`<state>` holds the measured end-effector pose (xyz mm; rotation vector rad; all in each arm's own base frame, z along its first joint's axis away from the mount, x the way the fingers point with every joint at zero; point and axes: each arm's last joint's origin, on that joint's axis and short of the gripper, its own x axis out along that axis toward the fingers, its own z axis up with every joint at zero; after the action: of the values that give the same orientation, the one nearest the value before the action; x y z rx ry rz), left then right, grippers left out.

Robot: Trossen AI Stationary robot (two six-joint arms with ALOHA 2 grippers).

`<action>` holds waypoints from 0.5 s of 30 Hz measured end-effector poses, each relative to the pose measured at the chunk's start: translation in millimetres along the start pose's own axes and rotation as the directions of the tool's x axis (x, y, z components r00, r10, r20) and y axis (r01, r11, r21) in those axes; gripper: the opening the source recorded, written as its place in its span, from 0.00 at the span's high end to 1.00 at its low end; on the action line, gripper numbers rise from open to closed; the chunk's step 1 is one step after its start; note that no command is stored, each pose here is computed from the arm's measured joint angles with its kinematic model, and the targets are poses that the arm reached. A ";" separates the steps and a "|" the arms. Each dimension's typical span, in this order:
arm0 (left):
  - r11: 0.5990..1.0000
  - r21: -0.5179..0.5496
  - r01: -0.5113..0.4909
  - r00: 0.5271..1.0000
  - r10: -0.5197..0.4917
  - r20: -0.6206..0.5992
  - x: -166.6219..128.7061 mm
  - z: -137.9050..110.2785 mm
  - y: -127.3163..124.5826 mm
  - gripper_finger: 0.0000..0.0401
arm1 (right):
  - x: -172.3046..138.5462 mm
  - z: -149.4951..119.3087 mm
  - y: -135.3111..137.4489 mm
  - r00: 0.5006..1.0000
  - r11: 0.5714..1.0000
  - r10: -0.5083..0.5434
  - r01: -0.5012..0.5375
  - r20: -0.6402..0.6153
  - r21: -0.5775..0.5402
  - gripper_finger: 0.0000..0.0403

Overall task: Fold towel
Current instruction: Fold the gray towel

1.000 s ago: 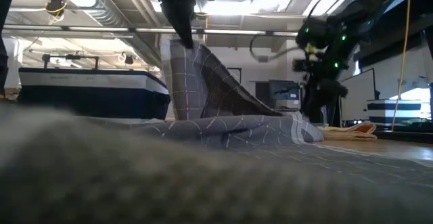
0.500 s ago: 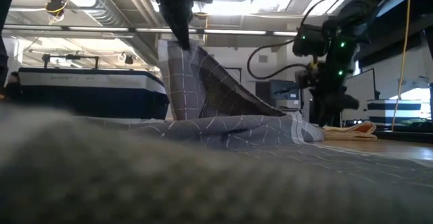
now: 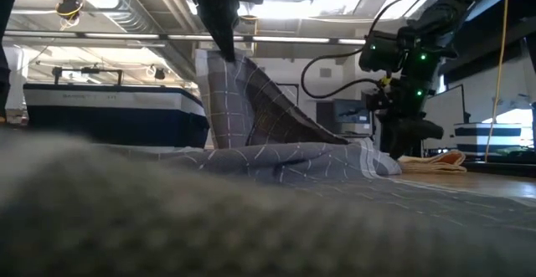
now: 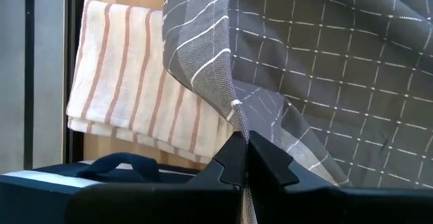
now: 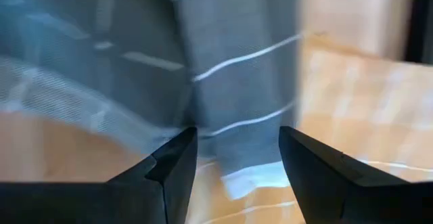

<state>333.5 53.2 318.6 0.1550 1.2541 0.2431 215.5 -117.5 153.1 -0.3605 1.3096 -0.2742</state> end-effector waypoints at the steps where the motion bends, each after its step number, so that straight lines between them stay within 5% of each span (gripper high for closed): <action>1: 1.000 0.000 0.000 1.000 0.000 0.000 0.1 0.1 0.0 0.99 | 1.2 0.2 -0.6 1.000 1.000 -0.029 0.029 0.006 0.002 0.48; 7: 1.000 -0.002 0.000 1.000 0.000 0.000 0.1 0.1 0.0 0.99 | 2.9 -0.1 -1.7 0.996 0.996 -0.093 0.093 0.002 0.013 0.55; 15: 1.000 0.002 -0.004 1.000 0.004 -0.001 0.0 -0.1 0.1 0.99 | -0.8 0.8 -5.4 0.988 0.988 -0.151 0.152 -0.012 0.023 0.96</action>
<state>333.4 53.3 318.6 0.1590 1.2552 0.2452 216.1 -122.1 156.2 -0.4397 1.2902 -0.4199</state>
